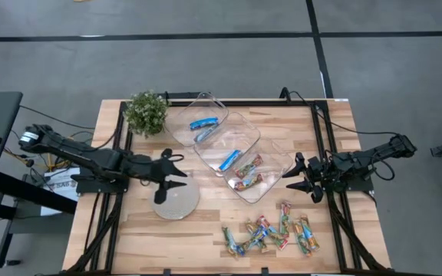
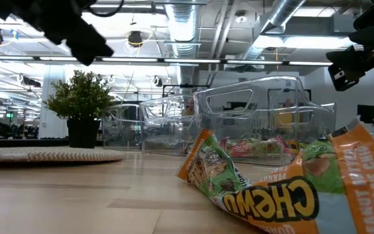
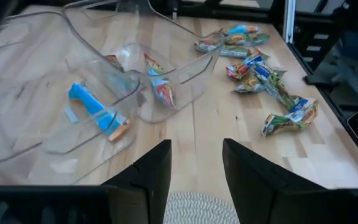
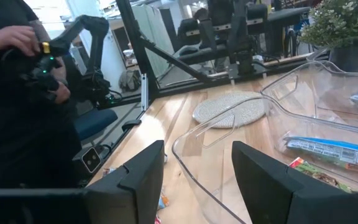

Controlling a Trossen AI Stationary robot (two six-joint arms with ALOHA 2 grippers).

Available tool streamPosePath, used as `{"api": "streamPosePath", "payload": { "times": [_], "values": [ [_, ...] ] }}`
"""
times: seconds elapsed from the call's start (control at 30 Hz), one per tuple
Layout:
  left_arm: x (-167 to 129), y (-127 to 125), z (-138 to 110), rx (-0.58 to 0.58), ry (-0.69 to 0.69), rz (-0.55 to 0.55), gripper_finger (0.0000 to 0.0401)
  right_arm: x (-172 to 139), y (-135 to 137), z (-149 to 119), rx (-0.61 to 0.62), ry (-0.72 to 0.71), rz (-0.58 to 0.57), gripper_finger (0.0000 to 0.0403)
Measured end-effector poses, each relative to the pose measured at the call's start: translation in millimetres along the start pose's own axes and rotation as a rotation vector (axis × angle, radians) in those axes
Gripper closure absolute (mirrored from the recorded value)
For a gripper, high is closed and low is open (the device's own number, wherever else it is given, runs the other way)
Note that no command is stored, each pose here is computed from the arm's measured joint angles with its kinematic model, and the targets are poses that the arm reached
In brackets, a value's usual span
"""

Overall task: Pick and place Granola Bars by type
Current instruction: Put the yellow granola bar into the middle transparent bin

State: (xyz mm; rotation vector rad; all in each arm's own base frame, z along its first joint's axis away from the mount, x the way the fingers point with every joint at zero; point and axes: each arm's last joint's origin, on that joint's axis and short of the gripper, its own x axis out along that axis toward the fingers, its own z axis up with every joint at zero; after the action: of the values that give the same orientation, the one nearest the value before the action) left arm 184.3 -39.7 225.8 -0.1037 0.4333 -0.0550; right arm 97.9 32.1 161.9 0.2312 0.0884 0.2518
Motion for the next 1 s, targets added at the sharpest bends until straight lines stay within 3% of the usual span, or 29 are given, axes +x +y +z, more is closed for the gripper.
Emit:
{"api": "streamPosePath", "payload": {
  "times": [0.47, 1.0],
  "values": [
    [-39, 24, -60, 0.031, -0.157, 0.005, 0.0263, 0, 0, 0, 0.0, 0.0, 0.0, 0.0219],
    [-59, 29, -78, 0.027, -0.408, 0.01, 0.0263, 0, 0, 0, 0.0, 0.0, 0.0, 0.0219]
  ]
}}
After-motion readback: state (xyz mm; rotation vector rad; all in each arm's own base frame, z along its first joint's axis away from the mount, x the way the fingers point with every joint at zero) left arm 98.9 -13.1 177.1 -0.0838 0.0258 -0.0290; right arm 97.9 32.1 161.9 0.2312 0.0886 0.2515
